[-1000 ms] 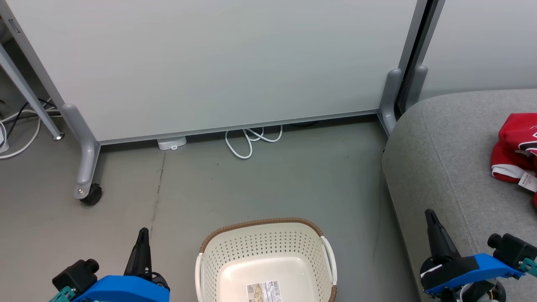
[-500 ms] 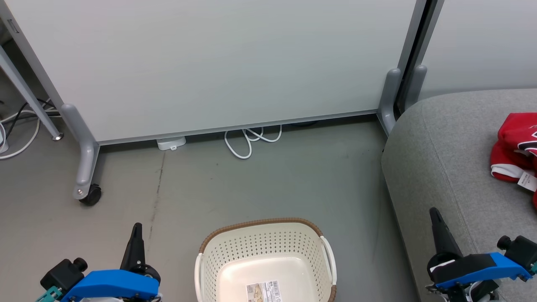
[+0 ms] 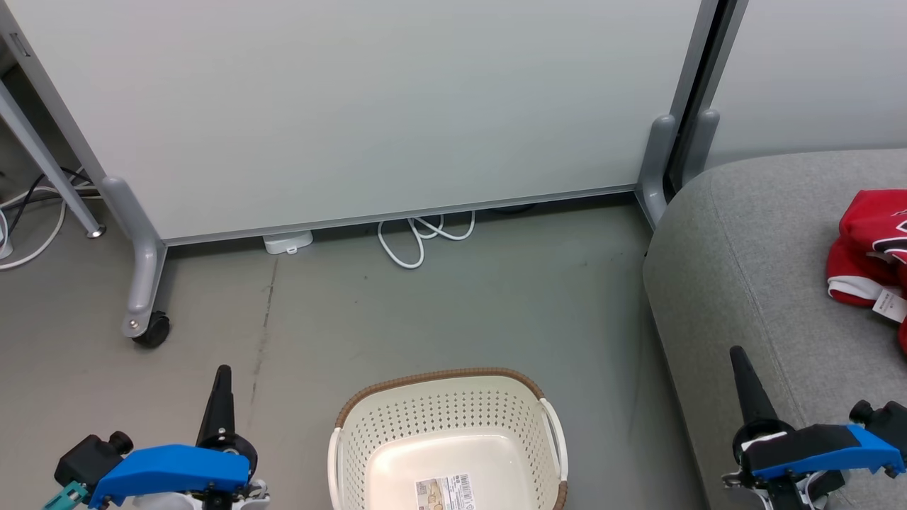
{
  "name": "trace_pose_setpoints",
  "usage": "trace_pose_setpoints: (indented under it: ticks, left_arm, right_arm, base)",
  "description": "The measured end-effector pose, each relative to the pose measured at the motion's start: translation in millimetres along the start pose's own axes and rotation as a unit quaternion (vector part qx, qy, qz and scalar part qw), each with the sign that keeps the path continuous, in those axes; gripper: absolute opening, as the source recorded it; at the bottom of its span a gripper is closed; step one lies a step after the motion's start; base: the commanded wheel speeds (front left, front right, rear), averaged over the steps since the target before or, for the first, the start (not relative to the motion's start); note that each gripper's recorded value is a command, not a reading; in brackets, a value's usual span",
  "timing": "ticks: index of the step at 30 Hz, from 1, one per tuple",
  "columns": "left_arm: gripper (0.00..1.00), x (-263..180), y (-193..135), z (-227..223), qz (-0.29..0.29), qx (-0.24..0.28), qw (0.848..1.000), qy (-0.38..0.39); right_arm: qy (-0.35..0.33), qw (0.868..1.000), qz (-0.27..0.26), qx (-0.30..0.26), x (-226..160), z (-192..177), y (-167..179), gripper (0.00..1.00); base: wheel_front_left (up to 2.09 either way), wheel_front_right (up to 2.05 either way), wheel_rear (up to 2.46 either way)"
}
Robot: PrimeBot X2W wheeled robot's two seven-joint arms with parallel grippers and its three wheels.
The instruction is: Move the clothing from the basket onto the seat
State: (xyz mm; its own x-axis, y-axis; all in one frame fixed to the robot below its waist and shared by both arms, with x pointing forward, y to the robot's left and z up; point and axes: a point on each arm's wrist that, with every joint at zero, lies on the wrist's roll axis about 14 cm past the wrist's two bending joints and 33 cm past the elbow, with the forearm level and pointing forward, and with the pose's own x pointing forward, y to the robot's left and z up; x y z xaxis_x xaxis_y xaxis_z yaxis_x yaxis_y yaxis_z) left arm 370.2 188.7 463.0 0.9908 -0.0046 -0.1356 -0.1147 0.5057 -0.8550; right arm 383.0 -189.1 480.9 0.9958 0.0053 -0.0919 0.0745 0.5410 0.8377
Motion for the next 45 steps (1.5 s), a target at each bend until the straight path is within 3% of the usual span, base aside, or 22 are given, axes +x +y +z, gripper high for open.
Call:
trace_pose_setpoints:
  ticks: [22,45]
  left_arm:
    - [0.00,5,-9,11,-0.013,-0.101,0.995,-0.010]
    - [0.00,8,-20,22,-0.034,-0.189,0.981,-0.015]
  right_arm:
    - [-0.005,0.994,0.007,0.107,1,7,3,0.00]
    - [-0.011,0.979,0.022,0.202,2,15,9,0.00]
  base:
    - [0.00,0.00,0.00]
    - [0.00,0.00,0.00]
